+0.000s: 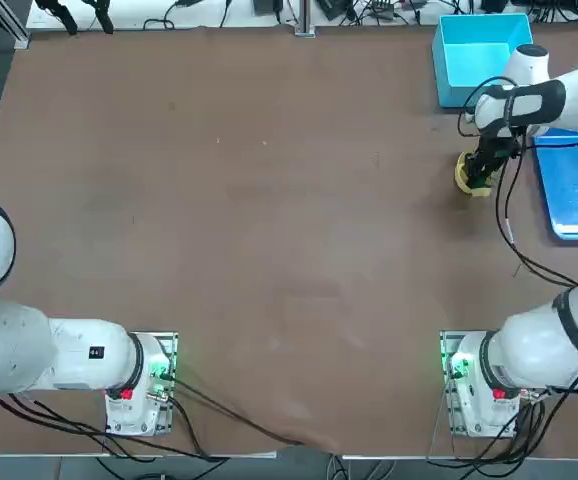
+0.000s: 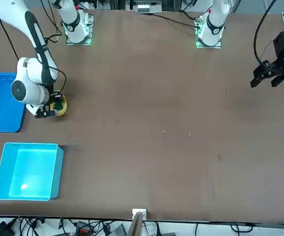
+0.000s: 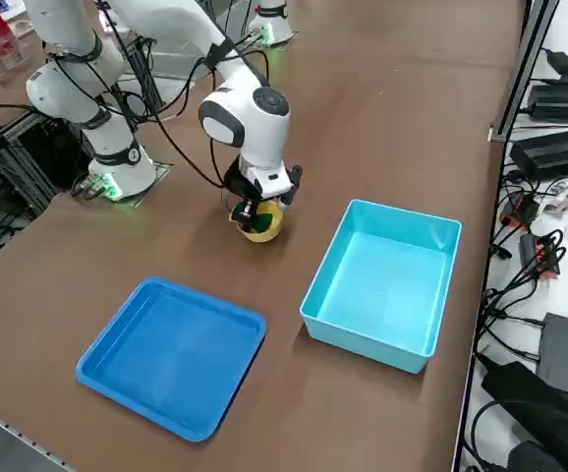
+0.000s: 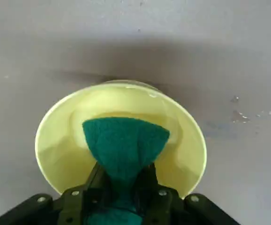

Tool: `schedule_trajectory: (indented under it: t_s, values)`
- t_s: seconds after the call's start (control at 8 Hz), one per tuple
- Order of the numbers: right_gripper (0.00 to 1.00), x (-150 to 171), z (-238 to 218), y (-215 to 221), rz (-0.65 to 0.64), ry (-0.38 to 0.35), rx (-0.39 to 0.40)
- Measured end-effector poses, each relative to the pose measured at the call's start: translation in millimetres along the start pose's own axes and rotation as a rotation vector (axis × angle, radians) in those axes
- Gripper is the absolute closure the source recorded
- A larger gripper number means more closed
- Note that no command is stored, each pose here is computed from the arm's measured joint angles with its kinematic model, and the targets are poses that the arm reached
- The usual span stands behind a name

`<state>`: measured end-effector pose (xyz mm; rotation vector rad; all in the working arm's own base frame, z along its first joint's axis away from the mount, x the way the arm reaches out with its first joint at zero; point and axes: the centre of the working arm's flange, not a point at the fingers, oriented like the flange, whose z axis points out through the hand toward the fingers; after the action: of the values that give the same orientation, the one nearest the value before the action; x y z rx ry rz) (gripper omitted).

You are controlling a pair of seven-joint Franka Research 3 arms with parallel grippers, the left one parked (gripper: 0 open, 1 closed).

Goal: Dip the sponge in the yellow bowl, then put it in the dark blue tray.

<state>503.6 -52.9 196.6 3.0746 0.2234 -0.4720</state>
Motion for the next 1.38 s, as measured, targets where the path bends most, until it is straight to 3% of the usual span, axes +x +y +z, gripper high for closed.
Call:
schedule_trajectory:
  t_s: [0.25,0.75,1.12,1.38]
  values:
    - [0.71,3,-1,0,-0.001,-0.013,0.002]
    - [0.72,15,-40,5,0.002,-0.136,0.017]
    - [0.71,17,-58,5,0.003,-0.134,0.015]
    - [0.71,5,-94,11,0.018,-0.112,0.012]
